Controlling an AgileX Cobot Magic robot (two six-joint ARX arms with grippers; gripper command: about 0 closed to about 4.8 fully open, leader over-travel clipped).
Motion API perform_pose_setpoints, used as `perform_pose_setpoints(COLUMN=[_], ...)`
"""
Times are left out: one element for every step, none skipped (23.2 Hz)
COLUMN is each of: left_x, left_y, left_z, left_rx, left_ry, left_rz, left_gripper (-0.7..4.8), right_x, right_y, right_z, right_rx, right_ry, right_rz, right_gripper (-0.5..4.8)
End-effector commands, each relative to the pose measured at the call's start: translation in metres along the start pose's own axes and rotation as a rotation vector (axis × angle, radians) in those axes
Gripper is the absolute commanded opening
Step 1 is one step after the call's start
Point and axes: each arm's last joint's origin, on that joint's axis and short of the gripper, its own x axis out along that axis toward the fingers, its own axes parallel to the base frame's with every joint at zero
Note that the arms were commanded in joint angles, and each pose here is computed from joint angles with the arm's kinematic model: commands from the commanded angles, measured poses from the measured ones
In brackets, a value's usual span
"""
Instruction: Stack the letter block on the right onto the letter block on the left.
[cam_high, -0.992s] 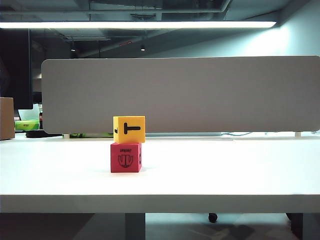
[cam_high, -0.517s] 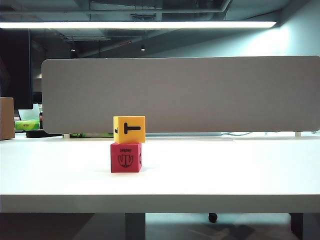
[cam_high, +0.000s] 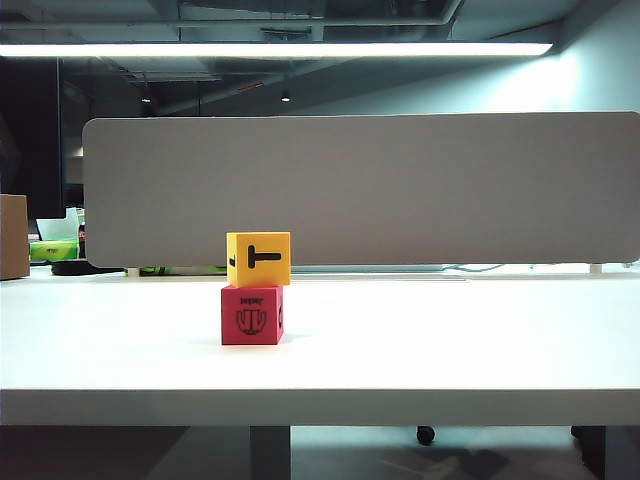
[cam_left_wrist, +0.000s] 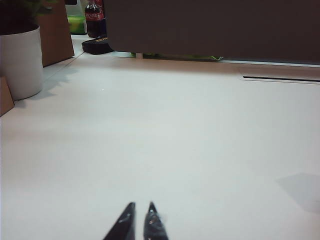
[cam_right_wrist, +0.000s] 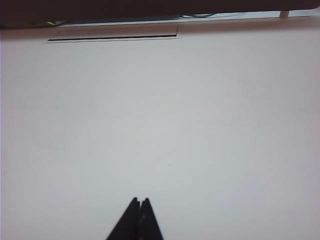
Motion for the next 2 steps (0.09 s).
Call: perform_pose_setpoints(left_x=[-0.0004,-0.0004], left_y=[-0.0001,-0.0001], left_z=[0.003,0.003], left_rx=[-0.004,-0.004], left_ry=[-0.018,-0.018], left_rz=[-0.001,-0.001], left_gripper=[0.26,0.26], right_x=[0.0002,0.0002], right_y=[0.0001,0.0001], right_z=[0.0004,0.0004], right_rx=[0.002,0.002], right_ry=[-0.012,-0.012], right_rz=[0.003,0.003], right_gripper=[-0.01,-0.01])
